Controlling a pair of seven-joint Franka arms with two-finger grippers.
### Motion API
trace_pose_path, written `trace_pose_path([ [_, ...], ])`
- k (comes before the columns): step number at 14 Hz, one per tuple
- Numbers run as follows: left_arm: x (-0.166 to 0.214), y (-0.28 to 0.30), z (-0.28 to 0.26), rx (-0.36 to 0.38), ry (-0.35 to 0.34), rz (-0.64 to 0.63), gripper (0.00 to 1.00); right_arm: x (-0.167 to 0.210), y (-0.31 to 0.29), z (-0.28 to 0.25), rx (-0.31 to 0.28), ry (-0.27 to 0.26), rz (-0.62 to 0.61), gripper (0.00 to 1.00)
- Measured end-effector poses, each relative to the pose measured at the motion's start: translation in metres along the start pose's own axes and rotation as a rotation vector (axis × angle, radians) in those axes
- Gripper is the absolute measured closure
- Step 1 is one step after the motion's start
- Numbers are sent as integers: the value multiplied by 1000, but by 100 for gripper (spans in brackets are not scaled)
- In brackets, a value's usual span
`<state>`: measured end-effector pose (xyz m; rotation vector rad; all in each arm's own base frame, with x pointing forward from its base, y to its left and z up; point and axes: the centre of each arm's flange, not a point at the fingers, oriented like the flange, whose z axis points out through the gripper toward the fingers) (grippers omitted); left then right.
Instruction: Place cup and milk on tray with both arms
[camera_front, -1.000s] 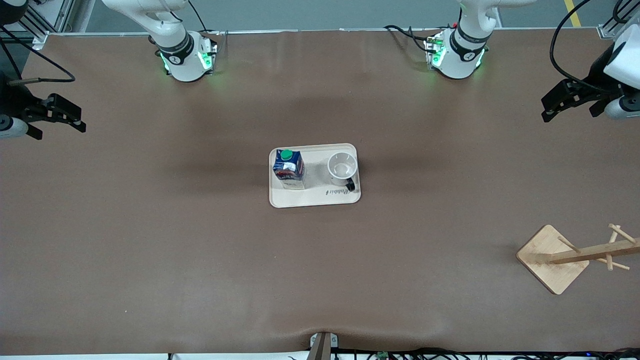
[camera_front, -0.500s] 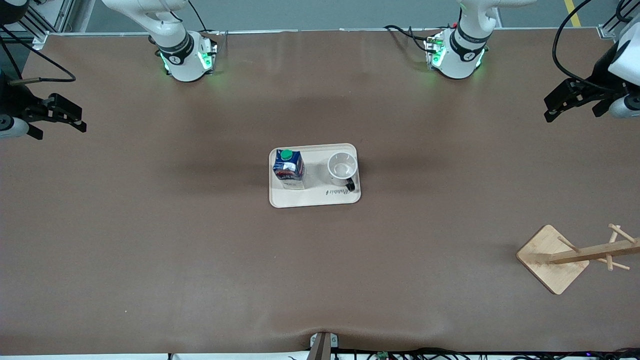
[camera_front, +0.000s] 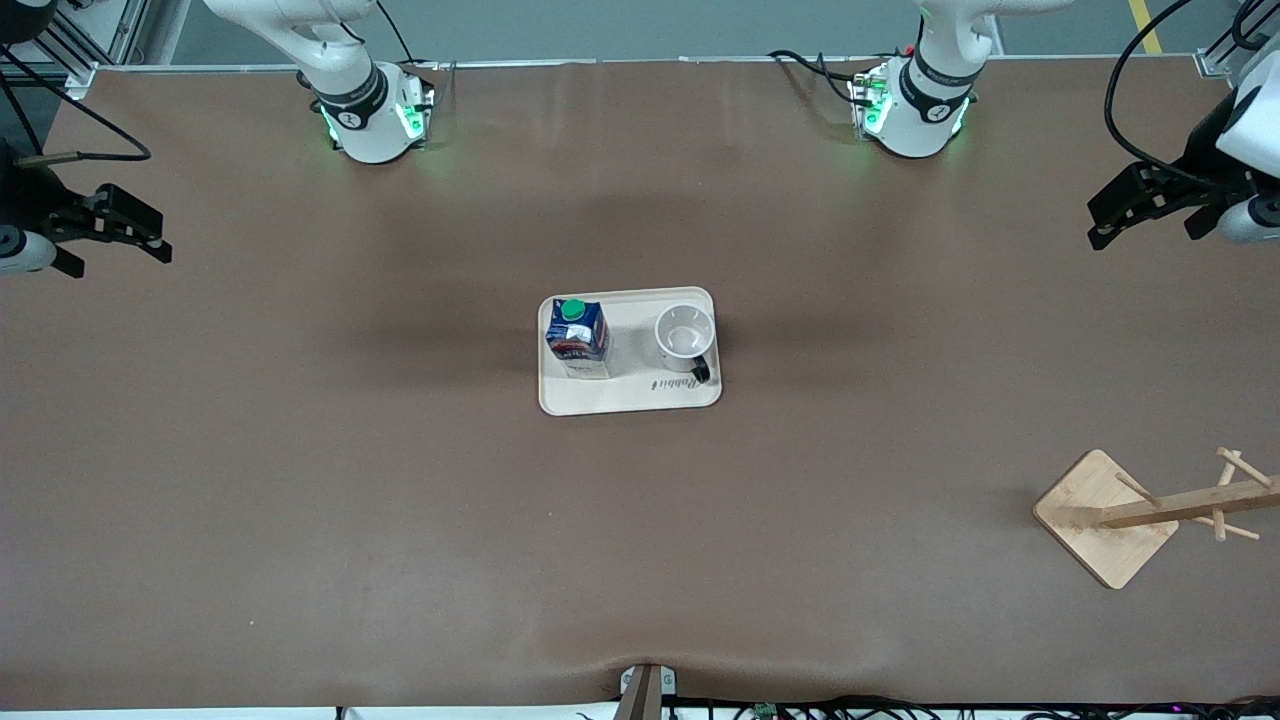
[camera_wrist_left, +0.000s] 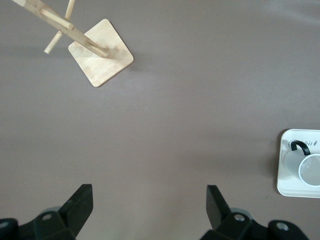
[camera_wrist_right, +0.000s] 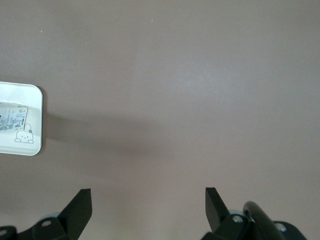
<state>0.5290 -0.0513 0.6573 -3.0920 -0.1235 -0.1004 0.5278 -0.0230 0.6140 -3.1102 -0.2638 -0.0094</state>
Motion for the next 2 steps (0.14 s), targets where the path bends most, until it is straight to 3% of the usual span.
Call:
trace_pose_path([
  [2, 5, 2, 6, 0, -9, 2, 0, 0, 0, 0, -2, 0, 0, 0],
])
